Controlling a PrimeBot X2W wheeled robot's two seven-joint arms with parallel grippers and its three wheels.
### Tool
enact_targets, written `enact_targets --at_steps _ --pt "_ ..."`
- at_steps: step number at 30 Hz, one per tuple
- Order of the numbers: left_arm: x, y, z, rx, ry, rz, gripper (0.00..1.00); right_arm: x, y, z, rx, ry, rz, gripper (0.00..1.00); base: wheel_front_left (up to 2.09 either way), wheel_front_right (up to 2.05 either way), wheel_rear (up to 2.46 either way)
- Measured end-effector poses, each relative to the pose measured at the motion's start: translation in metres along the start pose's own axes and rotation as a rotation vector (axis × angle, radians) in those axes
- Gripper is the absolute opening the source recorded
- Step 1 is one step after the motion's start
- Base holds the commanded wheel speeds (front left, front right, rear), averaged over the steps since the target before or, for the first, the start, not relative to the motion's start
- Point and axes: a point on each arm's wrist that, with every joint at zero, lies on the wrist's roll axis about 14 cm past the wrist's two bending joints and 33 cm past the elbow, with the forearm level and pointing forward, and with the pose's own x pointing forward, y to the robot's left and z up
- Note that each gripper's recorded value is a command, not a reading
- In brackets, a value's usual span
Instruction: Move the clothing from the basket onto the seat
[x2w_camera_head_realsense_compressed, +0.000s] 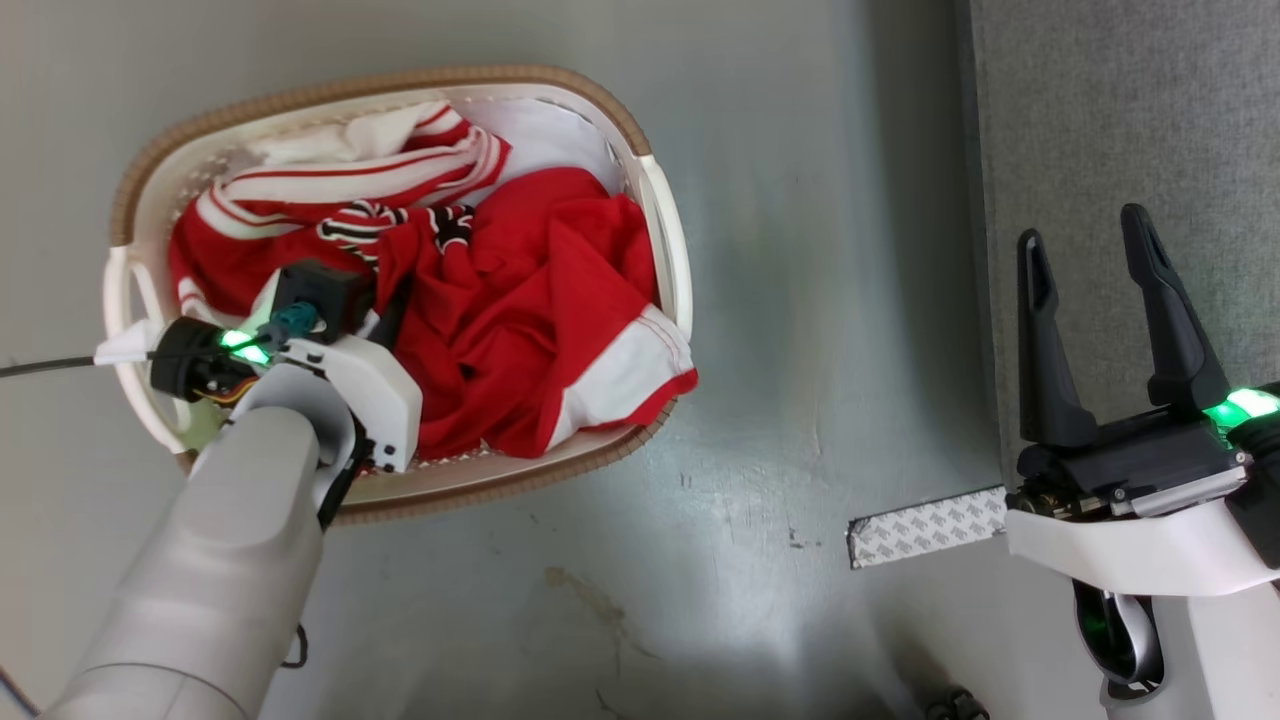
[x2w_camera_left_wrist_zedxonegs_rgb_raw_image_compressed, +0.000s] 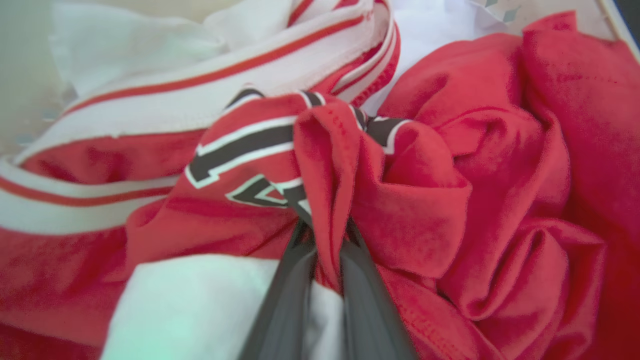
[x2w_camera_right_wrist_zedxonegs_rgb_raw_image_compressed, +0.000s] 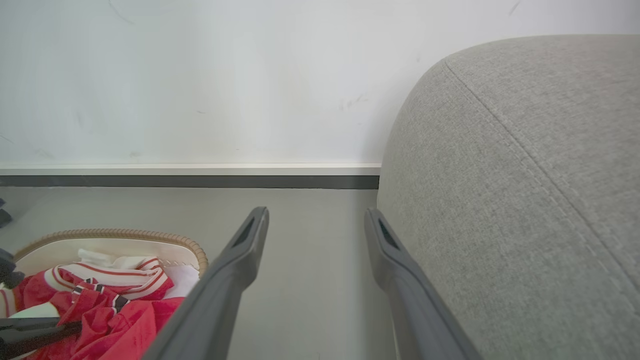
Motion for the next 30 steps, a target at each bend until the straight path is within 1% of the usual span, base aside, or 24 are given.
enact_targets --at_steps 7,15,21,30 --pt "-0.014 -0.003 0.029 -0.023 -0.074 0.004 0.00 -0.002 0.001 0.013 0.006 -0.024 -0.004 1.00 0.00 0.00 0.00" --pt "-0.053 -0.017 0.065 -0.097 -0.174 0.018 0.00 -0.016 0.012 0.046 0.028 -0.081 0.013 1.00 0.00 0.00 0.00" --pt "-0.095 -0.032 0.096 -0.152 -0.275 0.031 0.00 -0.040 0.017 0.072 0.034 -0.121 0.011 1.00 0.00 0.00 0.00" --pt "-0.172 -0.049 0.139 -0.155 -0.448 0.068 0.00 -0.091 0.027 0.104 0.044 -0.180 0.014 1.00 0.00 0.00 0.00"
